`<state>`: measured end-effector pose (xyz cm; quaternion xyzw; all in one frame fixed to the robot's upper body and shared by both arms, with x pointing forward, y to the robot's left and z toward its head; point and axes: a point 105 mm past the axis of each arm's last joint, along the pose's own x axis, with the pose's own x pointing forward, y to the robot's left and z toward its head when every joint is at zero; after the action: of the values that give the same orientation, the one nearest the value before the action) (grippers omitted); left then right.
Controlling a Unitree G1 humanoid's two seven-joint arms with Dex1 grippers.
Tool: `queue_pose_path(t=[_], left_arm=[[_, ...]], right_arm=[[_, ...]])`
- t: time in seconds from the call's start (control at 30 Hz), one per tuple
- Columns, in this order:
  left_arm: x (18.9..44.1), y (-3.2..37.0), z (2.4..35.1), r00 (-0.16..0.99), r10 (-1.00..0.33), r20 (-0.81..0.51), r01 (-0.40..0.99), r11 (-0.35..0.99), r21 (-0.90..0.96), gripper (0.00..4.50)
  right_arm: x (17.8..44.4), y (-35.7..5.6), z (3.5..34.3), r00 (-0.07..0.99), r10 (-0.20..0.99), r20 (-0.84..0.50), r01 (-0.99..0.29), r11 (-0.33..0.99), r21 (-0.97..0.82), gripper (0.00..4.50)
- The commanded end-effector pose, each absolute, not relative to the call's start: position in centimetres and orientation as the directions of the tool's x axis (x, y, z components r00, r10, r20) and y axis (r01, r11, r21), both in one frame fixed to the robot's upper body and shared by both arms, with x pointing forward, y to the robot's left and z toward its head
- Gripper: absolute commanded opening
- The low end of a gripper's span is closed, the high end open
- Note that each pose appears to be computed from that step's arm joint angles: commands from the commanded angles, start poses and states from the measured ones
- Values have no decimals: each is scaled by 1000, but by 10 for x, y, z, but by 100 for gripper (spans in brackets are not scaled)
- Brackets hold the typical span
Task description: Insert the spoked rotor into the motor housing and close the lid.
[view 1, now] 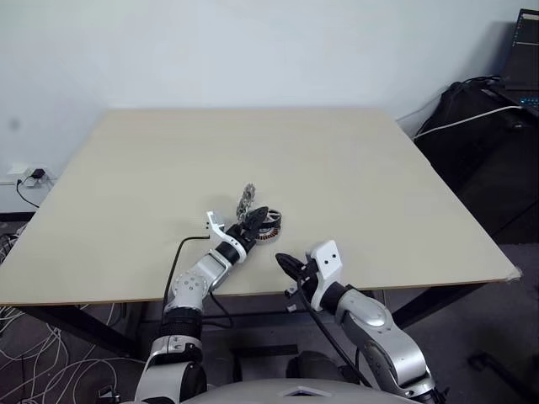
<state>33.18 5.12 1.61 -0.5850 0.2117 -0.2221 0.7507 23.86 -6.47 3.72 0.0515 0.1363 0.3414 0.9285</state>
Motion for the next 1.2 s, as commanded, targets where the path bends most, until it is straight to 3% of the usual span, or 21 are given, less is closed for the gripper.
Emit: queue_pose_path(t=[0.03,0.57,0.7,0.83,0.93,1.03,1.2], left_arm=[[320,27,28,805,-593,19,114,124,-986,398],[302,70,16,859,-508,-66,53,216,-975,398],[297,72,32,839,-544,3,185,281,-942,398],[287,70,49,799,-598,61,393,443,-806,398],[286,72,49,815,-577,48,434,555,-709,398],[281,73,42,808,-590,12,500,675,-543,339],[272,79,21,813,-577,-76,550,805,-225,179]], right_arm=[[243,-65,52,748,643,-162,-622,765,167,0],[244,-62,53,742,652,-155,-629,758,175,0],[246,-63,53,750,644,-152,-622,765,167,0],[252,-66,56,779,612,-136,-594,790,155,0],[262,-69,54,811,565,-150,-549,825,136,0],[274,-72,47,836,514,-192,-509,857,79,0],[295,-73,34,849,458,-264,-471,882,15,0]])
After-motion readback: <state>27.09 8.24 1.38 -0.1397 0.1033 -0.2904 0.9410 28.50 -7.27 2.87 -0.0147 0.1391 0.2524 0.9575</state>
